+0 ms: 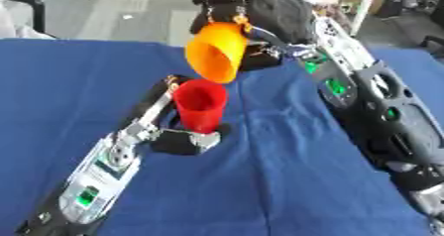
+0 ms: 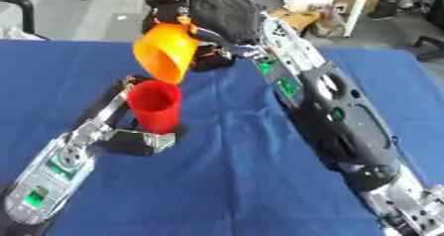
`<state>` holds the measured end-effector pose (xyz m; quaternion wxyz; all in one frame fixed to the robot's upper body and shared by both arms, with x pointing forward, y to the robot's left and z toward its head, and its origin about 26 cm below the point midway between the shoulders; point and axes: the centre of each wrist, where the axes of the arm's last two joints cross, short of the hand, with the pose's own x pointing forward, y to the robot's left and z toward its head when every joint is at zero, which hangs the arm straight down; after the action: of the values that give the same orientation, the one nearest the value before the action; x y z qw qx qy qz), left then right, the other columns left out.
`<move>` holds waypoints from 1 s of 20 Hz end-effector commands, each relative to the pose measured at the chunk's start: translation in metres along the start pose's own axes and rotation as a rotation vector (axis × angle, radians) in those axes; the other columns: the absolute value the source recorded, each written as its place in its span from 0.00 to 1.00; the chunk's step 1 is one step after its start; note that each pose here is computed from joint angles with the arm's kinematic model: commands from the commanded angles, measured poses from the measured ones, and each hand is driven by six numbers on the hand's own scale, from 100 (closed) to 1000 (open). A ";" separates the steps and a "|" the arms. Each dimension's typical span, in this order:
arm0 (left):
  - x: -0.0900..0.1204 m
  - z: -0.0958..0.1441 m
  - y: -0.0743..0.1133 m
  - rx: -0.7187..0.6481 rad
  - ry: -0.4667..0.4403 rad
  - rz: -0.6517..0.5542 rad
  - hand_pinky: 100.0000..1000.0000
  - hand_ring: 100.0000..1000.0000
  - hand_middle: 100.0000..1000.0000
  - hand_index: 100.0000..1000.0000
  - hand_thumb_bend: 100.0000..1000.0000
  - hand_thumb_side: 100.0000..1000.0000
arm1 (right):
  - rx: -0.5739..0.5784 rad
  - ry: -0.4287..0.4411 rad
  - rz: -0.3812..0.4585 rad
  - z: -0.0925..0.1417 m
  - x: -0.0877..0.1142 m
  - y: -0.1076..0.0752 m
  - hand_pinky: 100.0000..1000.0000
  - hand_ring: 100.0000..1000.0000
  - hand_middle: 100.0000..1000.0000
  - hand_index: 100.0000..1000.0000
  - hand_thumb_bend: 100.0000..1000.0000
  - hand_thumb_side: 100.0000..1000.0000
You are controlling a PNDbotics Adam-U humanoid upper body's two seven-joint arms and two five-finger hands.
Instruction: Pour the contents of one cup into another cup.
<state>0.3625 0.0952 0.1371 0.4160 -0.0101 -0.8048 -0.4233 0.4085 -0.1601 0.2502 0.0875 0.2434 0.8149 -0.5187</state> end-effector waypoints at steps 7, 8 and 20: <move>-0.044 0.008 0.002 0.143 0.061 -0.020 0.02 0.28 0.29 0.59 0.37 0.18 | -0.080 0.074 -0.086 0.007 -0.006 -0.006 0.71 0.63 0.27 0.55 0.00 0.00; -0.051 0.010 0.002 0.159 0.077 -0.026 0.03 0.28 0.29 0.59 0.38 0.19 | -0.088 0.075 -0.097 0.006 -0.005 -0.007 0.71 0.63 0.27 0.54 0.00 0.00; -0.103 0.033 -0.011 0.311 0.135 -0.126 0.36 0.59 0.60 0.75 1.00 0.49 | -0.114 0.111 -0.226 0.010 0.001 -0.014 0.68 0.62 0.25 0.52 0.00 0.00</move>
<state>0.4014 0.1432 0.0448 0.4482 0.1240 -0.8236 -0.3248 0.4024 -0.1666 0.2433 -0.0137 0.1653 0.8676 -0.4688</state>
